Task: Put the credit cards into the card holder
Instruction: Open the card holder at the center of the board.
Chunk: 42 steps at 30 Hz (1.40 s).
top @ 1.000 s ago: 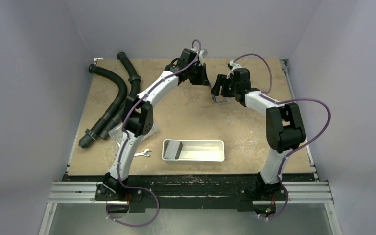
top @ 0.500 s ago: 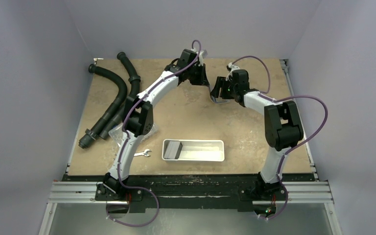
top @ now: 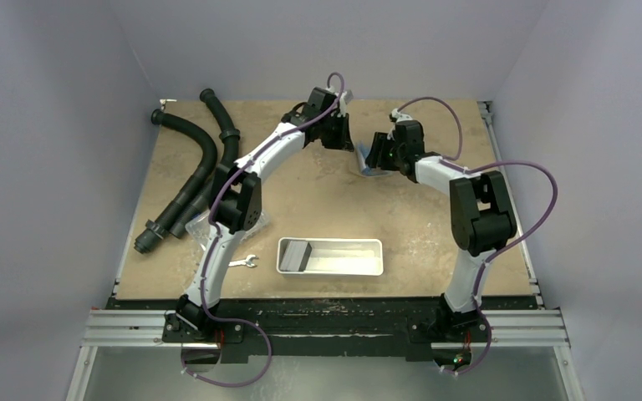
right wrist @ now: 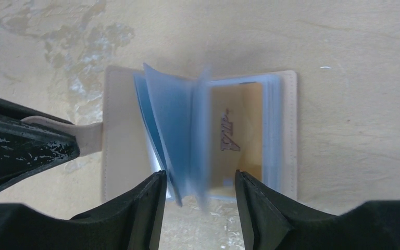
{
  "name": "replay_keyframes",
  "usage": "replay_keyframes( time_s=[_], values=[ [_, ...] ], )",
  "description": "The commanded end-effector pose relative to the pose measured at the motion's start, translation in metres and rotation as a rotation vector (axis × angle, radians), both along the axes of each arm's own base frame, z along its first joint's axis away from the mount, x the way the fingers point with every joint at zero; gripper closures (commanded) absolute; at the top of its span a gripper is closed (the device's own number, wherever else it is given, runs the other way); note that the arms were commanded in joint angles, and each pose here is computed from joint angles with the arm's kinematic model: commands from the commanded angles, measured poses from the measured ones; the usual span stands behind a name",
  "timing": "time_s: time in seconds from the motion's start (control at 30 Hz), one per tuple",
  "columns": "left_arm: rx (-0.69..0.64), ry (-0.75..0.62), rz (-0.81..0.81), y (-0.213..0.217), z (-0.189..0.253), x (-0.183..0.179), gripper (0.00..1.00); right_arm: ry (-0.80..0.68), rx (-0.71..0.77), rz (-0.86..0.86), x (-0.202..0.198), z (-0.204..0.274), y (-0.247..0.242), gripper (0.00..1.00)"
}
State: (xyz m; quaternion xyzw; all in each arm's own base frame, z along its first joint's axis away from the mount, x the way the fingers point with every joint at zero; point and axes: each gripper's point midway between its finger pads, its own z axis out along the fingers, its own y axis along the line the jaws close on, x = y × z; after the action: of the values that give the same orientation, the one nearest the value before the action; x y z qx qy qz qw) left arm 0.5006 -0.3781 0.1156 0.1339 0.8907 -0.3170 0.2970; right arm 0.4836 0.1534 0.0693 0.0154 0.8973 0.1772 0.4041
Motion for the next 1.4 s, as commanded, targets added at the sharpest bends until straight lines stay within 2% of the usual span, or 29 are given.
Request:
replay_keyframes(
  time_s=[0.0, 0.17, 0.57, 0.67, 0.8, 0.93, 1.03, 1.1, 1.23, 1.37],
  values=[
    [-0.003, -0.089, 0.003, 0.009, 0.04, 0.004, 1.0, -0.079, -0.036, -0.091, 0.007, 0.033, -0.016, 0.42],
    [0.006, -0.086, 0.001, 0.01, 0.037, 0.003, 1.0, -0.066, -0.032, -0.082, 0.008, 0.029, -0.014, 0.41],
    [0.003, -0.071, -0.005, 0.008, 0.031, 0.001, 1.0, -0.071, 0.084, 0.108, 0.003, 0.029, 0.022, 0.35],
    [0.021, -0.057, -0.001, 0.011, 0.024, 0.0, 1.0, -0.067, 0.138, 0.222, -0.004, 0.03, 0.042, 0.33],
    [0.072, -0.031, 0.02, 0.018, 0.011, 0.0, 1.0, -0.07, 0.294, 0.409, -0.021, 0.045, 0.077, 0.31],
    [0.144, -0.043, 0.055, 0.031, 0.01, 0.004, 0.82, -0.083, 0.315, 0.317, -0.014, 0.058, 0.06, 0.31],
    [0.17, -0.081, 0.08, 0.04, 0.026, 0.007, 0.64, -0.067, 0.323, 0.258, -0.008, 0.057, 0.043, 0.32],
    [0.163, -0.108, 0.089, 0.041, 0.039, 0.008, 0.56, -0.059, 0.331, 0.228, -0.006, 0.055, 0.035, 0.34],
    [0.077, -0.134, 0.079, 0.029, 0.063, 0.006, 0.5, -0.032, 0.327, 0.178, -0.001, 0.045, 0.027, 0.46],
    [-0.075, -0.134, 0.043, 0.006, 0.077, 0.005, 0.53, -0.025, 0.309, 0.146, 0.005, 0.042, 0.023, 0.59]
  ],
)
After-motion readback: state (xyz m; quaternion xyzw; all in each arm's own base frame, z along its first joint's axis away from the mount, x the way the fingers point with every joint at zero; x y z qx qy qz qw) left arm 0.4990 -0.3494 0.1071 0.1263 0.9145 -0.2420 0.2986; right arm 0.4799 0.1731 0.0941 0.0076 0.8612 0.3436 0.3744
